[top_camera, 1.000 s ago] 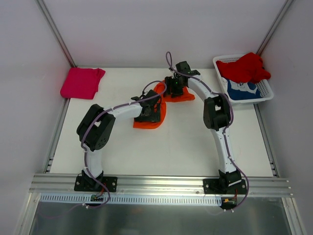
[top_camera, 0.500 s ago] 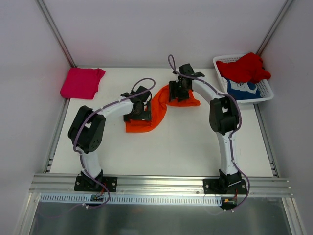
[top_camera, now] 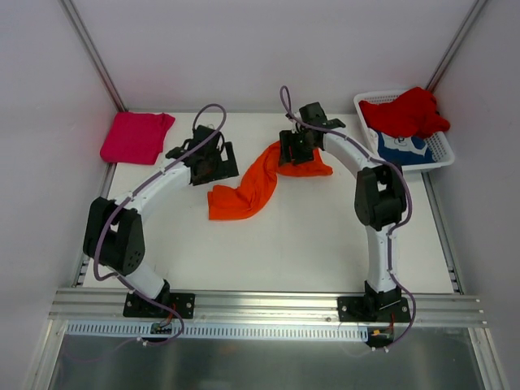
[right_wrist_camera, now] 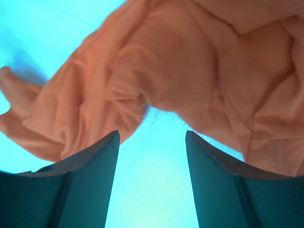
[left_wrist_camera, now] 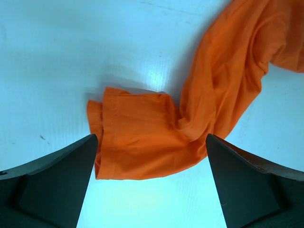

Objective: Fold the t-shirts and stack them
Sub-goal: Fold the tshirt

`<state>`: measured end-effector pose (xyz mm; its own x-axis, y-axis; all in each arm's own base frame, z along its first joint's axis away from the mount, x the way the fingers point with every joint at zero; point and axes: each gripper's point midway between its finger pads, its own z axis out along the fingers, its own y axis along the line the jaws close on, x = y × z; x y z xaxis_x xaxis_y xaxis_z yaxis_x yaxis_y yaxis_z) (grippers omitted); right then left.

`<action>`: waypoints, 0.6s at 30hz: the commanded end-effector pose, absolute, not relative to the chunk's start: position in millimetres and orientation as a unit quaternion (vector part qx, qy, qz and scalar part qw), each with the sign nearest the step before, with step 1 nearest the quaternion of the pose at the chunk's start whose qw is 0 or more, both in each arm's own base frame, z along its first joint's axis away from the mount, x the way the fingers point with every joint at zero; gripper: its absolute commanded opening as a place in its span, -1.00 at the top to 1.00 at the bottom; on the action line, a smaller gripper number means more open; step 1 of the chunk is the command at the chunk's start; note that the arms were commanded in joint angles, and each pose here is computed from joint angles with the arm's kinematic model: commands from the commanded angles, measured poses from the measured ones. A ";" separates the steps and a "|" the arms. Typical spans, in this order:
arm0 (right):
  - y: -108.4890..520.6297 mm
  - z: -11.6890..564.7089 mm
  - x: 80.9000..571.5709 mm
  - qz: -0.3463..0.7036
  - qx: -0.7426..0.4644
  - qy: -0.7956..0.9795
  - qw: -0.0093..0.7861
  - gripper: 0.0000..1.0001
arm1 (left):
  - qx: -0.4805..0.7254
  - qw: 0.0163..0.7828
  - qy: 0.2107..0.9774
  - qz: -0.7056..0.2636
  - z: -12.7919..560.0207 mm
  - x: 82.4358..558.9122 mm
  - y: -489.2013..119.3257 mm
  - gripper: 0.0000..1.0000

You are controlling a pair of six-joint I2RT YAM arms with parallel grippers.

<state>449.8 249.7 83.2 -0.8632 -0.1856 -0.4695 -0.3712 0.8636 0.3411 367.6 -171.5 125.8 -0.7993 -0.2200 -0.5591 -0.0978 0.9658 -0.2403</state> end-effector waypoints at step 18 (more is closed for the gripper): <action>360.9 138.1 320.5 0.251 -0.305 0.894 0.212 -0.23 | -0.179 0.252 0.944 -0.118 78.0 339.0 -119.3 -0.97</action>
<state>311.7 381.8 110.6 -0.7241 -0.4833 -0.4921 -0.6714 0.6573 0.3423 344.8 -113.5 69.9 -0.8199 -0.3668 -0.4396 -0.2784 0.9263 -0.2537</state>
